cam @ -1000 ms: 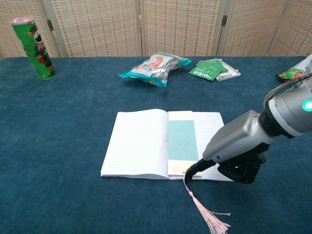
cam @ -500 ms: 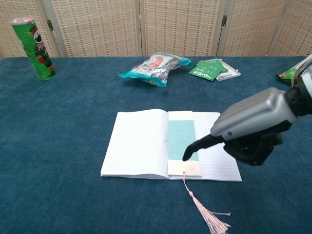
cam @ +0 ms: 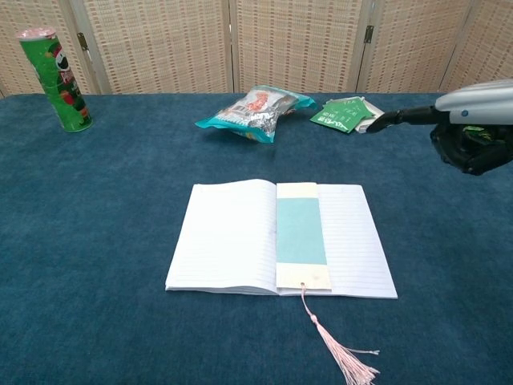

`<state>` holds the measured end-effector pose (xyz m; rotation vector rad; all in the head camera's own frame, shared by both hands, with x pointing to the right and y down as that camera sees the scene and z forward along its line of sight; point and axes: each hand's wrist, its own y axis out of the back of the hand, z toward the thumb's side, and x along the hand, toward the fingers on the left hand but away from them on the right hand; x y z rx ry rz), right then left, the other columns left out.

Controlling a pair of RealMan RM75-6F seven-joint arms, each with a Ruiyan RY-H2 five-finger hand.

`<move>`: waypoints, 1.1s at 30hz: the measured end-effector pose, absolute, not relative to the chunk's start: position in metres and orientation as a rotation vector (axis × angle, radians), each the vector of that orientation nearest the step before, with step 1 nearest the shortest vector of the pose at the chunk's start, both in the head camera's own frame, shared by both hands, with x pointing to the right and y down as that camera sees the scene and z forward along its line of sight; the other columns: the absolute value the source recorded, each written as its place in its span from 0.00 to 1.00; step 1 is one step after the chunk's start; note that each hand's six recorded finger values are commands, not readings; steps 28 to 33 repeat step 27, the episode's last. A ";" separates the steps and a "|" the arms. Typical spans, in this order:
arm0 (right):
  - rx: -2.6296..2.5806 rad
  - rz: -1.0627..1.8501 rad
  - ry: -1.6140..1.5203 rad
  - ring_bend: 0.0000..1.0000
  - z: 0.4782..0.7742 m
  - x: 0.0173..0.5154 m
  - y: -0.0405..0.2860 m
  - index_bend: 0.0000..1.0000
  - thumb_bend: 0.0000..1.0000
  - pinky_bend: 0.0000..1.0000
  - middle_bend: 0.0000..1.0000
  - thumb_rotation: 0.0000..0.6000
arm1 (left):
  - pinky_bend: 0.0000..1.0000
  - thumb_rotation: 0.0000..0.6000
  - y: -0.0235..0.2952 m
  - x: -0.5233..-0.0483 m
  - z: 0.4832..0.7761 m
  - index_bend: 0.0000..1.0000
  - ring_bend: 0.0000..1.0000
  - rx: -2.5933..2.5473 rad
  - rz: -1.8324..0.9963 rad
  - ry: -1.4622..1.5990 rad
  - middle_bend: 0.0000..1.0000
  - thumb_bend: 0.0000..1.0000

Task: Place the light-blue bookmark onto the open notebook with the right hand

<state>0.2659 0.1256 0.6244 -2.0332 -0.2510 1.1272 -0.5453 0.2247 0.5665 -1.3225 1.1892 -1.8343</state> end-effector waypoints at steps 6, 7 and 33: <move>-1.825 1.179 -0.565 0.21 0.605 0.314 0.122 0.00 0.70 0.23 0.18 1.00 | 0.25 1.00 0.226 -0.536 0.564 0.09 0.01 -1.358 -1.792 1.170 0.00 0.22; -1.782 1.193 -0.641 0.20 0.599 0.328 0.124 0.00 0.69 0.22 0.17 1.00 | 0.25 1.00 0.226 -0.534 0.564 0.09 0.01 -1.368 -1.783 1.165 0.00 0.22; -1.509 1.285 -1.016 0.15 0.549 0.427 0.180 0.00 0.58 0.14 0.10 1.00 | 0.25 1.00 0.231 -0.504 0.570 0.09 0.00 -1.474 -1.716 1.086 0.00 0.22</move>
